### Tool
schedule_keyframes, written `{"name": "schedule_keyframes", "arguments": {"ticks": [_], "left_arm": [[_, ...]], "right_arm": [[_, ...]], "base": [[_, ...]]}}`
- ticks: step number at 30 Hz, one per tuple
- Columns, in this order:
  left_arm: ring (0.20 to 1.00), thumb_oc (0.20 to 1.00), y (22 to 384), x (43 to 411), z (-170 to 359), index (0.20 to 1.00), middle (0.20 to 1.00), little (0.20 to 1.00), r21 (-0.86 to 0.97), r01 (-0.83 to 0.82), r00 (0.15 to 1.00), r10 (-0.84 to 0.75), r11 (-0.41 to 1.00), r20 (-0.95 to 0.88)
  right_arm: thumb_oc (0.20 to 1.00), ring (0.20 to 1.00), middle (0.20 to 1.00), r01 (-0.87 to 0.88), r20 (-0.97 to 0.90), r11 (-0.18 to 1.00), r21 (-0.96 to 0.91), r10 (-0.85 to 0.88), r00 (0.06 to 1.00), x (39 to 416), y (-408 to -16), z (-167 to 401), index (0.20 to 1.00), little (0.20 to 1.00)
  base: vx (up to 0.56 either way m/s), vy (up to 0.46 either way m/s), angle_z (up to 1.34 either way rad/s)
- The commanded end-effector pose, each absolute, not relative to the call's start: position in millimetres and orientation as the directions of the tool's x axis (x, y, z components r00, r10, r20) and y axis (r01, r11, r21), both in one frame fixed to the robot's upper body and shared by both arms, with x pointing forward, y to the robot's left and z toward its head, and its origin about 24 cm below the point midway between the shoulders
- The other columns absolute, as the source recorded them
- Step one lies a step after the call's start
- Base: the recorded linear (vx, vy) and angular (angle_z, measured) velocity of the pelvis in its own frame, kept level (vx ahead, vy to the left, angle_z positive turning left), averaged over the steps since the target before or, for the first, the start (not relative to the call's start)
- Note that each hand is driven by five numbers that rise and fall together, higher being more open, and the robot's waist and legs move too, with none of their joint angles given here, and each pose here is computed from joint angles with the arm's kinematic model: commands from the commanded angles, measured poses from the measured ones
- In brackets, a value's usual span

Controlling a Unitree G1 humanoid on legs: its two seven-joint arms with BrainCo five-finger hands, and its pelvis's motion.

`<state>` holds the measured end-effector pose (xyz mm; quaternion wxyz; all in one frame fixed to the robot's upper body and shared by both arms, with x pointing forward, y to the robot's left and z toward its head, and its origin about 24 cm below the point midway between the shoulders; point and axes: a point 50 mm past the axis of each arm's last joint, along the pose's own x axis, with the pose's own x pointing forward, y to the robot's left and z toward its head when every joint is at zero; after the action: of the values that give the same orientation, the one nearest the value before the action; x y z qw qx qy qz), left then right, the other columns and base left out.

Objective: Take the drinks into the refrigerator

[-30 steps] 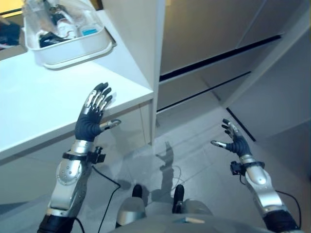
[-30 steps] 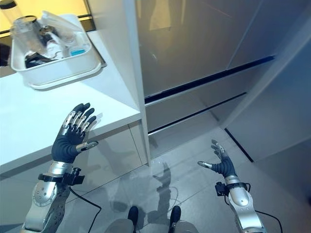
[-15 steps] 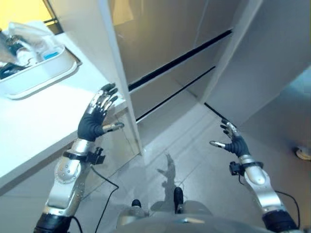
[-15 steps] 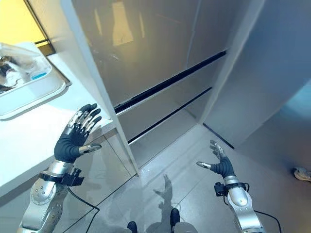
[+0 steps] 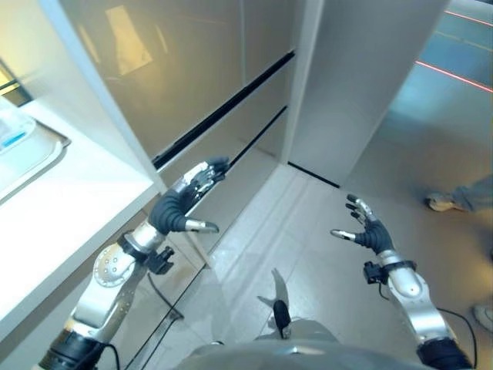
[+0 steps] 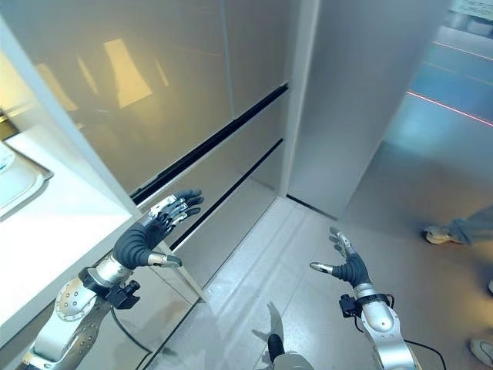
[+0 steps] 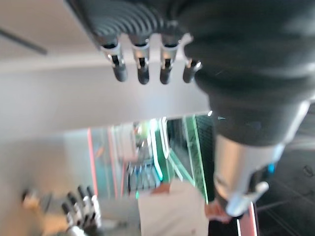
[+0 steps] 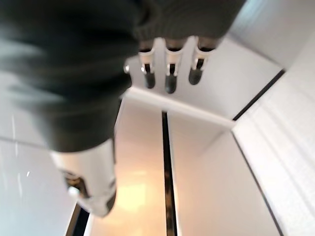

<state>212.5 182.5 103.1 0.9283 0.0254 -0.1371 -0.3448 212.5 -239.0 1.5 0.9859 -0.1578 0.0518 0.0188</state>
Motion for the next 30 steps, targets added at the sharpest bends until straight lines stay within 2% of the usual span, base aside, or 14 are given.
{"name": "schedule_keyframes", "arguments": {"ticks": [1,7,10,13,16,20,22,23,26,28,30], "left_arm": [[1.000,1.000,182.5,217.4,101.9,1.000,1.000,1.000,0.102,0.669,0.701,-0.670,0.736,0.243],[1.000,1.000,190.8,218.0,63.7,1.000,1.000,1.000,0.053,0.638,0.763,-0.640,0.768,0.091],[1.000,1.000,201.5,217.6,39.4,1.000,1.000,1.000,0.118,0.577,0.815,-0.578,0.808,-0.024],[1.000,1.000,217.0,212.5,1.8,1.000,1.000,1.000,0.157,0.471,0.878,-0.445,0.868,-0.175],[1.000,1.000,226.5,205.4,-28.5,1.000,1.000,1.000,0.243,0.417,0.890,-0.338,0.876,-0.307],[1.000,1.000,239.9,182.7,-74.5,1.000,1.000,1.000,0.274,0.324,0.855,-0.157,0.905,-0.495],[1.000,1.000,250.0,164.5,-98.0,1.000,1.000,1.000,0.323,0.296,0.791,-0.042,0.899,-0.610],[1.000,1.000,249.7,164.8,-98.2,1.000,1.000,1.000,0.325,0.295,0.792,-0.040,0.899,-0.609],[1.000,1.000,253.2,141.2,-121.3,1.000,1.000,1.000,0.288,0.209,0.702,0.061,0.935,-0.710],[1.000,1.000,252.9,131.5,-130.4,1.000,1.000,1.000,0.266,0.169,0.653,0.094,0.949,-0.752],[1.000,1.000,253.5,111.4,-143.6,1.000,1.000,1.000,0.236,0.099,0.554,0.143,0.967,-0.820]], "right_arm": [[1.000,1.000,1.000,-0.052,0.031,0.953,-0.298,0.064,0.997,230.3,-235.6,27.5,1.000,1.000],[1.000,1.000,1.000,-0.063,0.024,0.953,-0.296,0.074,0.997,231.2,-234.4,26.4,1.000,1.000],[1.000,1.000,1.000,-0.058,0.021,0.955,-0.291,0.067,0.998,230.6,-235.6,26.0,1.000,1.000],[1.000,1.000,1.000,-0.060,0.001,0.956,-0.287,0.063,0.998,228.4,-236.2,21.5,1.000,1.000],[1.000,1.000,1.000,-0.077,-0.063,0.954,-0.290,0.061,0.996,223.0,-237.7,8.4,1.000,1.000],[1.000,1.000,1.000,-0.136,-0.263,0.951,-0.279,0.060,0.963,206.1,-237.9,-32.5,1.000,1.000],[1.000,1.000,1.000,-0.168,-0.429,0.949,-0.268,0.038,0.903,186.4,-239.2,-65.8,1.000,1.000],[1.000,1.000,1.000,-0.168,-0.427,0.948,-0.269,0.039,0.903,187.1,-238.9,-65.9,1.000,1.000],[1.000,1.000,1.000,-0.173,-0.652,0.956,-0.237,-0.025,0.758,152.7,-240.4,-111.7,1.000,1.000],[1.000,1.000,1.000,-0.176,-0.725,0.959,-0.224,-0.043,0.687,141.6,-239.5,-125.8,1.000,1.000],[1.000,1.000,1.000,-0.154,-0.811,0.968,-0.199,-0.075,0.580,122.7,-238.0,-142.3,1.000,1.000]], "base": [[-0.02,0.011,-0.35],[-0.01,0.010,-0.21],[0.00,0.003,-0.11],[0.00,0.000,0.00],[0.00,0.000,0.00],[0.00,-0.005,0.03],[-0.01,-0.012,0.09],[-0.01,-0.012,0.21],[0.01,-0.002,0.15],[0.00,-0.013,0.17],[0.01,-0.009,0.25]]}}
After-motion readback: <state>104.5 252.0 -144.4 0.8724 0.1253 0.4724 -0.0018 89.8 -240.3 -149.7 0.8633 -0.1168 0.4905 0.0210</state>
